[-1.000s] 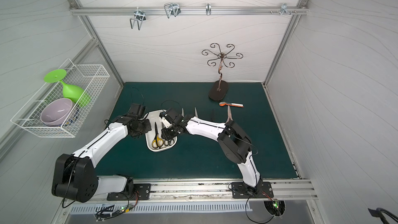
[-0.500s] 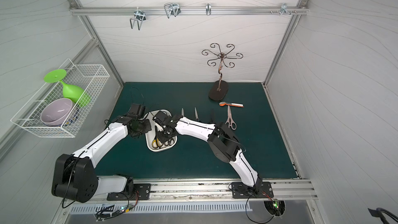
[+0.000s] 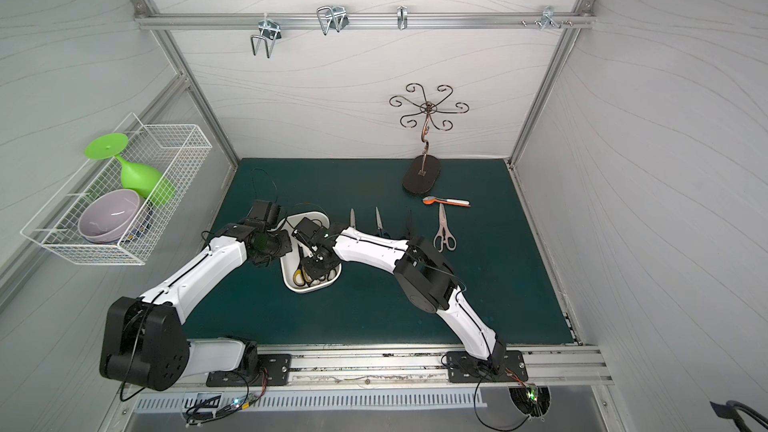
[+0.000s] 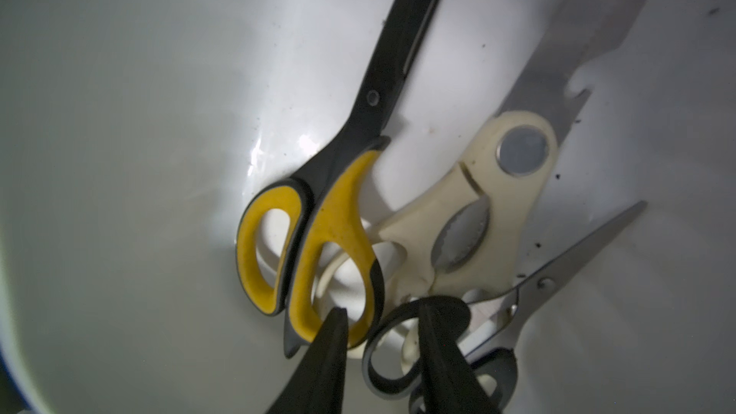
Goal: Take the scissors out of the storage box
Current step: Pick up the scissors from the storage box.
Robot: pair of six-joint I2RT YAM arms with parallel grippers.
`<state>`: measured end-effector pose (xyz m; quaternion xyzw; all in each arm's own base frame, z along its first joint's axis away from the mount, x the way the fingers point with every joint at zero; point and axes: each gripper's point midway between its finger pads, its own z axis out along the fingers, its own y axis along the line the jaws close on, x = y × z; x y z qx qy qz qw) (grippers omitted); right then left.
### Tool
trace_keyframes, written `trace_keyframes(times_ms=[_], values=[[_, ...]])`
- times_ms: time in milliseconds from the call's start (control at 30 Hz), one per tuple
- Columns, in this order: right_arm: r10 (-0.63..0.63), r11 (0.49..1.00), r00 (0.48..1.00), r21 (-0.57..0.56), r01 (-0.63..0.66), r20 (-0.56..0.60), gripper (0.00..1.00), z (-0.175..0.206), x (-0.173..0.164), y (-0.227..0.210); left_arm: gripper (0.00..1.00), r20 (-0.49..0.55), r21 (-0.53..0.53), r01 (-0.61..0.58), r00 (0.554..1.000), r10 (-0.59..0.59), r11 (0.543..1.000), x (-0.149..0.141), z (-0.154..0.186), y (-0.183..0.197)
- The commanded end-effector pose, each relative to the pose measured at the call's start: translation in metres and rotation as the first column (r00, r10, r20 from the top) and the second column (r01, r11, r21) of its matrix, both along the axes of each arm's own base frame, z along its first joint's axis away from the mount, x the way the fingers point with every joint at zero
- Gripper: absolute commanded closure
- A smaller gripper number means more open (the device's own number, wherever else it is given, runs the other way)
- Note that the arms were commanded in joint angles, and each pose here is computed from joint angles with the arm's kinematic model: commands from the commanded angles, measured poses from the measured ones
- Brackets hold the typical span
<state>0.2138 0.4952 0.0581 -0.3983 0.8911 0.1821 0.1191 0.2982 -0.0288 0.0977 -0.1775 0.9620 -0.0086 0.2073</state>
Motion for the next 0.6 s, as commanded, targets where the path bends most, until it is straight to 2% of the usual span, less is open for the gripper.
trace_keyframes(times_ms=[0, 400, 567], values=[[-0.021, 0.997, 1.0, -0.075, 0.02, -0.001, 0.66, -0.0177, -0.0019, -0.0057, 1.0, 0.051, 0.005, -0.01, 0.999, 0.009, 1.0, 0.0074, 0.011, 0.0002], [-0.022, 0.994, 1.0, -0.109, 0.024, 0.013, 0.68, -0.0215, -0.004, -0.0029, 1.0, 0.046, 0.002, -0.011, 0.999, 0.011, 1.0, 0.0068, 0.01, 0.0001], [-0.025, 0.994, 1.0, -0.107, 0.026, 0.011, 0.78, -0.0221, -0.0041, -0.0029, 1.0, 0.043, 0.003, -0.012, 0.999, 0.012, 1.0, 0.0064, 0.0094, 0.0002]])
